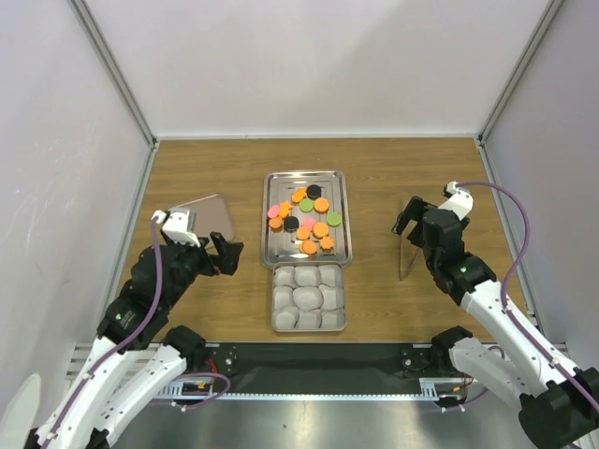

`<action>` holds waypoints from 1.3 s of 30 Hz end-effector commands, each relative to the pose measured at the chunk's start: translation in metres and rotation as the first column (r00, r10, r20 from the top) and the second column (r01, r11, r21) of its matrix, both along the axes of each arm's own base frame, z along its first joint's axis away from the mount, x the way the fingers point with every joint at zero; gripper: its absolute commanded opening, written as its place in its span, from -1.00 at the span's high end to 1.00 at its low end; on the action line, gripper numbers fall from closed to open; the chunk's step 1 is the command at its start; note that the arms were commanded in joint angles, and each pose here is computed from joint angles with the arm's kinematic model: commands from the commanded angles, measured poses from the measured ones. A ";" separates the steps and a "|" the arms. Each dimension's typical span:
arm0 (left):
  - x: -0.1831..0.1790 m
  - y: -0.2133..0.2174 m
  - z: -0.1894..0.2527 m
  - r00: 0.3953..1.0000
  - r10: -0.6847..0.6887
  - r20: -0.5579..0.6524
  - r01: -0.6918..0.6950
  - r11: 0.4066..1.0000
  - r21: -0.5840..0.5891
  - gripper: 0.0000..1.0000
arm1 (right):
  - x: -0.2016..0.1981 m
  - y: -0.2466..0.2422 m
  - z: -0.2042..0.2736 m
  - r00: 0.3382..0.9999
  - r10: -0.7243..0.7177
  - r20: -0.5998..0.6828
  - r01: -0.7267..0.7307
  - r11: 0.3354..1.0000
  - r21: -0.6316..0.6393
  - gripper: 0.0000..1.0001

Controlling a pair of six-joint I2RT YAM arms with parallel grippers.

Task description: Pack the cookies

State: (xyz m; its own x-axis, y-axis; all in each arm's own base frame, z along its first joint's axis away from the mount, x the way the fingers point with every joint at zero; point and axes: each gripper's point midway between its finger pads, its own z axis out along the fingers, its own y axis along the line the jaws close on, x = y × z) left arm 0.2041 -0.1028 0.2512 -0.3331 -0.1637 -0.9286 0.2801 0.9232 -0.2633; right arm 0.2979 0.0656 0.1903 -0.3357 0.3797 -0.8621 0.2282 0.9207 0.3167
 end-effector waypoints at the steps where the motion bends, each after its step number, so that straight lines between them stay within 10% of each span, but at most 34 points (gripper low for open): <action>1: 0.005 0.000 0.002 1.000 0.027 -0.015 -0.027 1.000 -0.008 -1.00 | 0.000 -0.001 0.016 0.999 0.008 0.047 -0.009 1.000 0.001 -0.99; 22: 0.003 -0.005 -0.012 0.998 -0.008 -0.061 0.009 1.000 0.021 -1.00 | -0.007 -0.051 -0.076 0.932 -0.169 -0.321 0.131 0.982 -0.135 -0.99; 39: -0.001 -0.003 -0.006 0.999 -0.011 -0.030 0.011 1.000 0.004 -0.99 | 0.034 -0.026 -0.106 0.925 -0.041 -0.377 0.014 0.997 -0.076 -0.99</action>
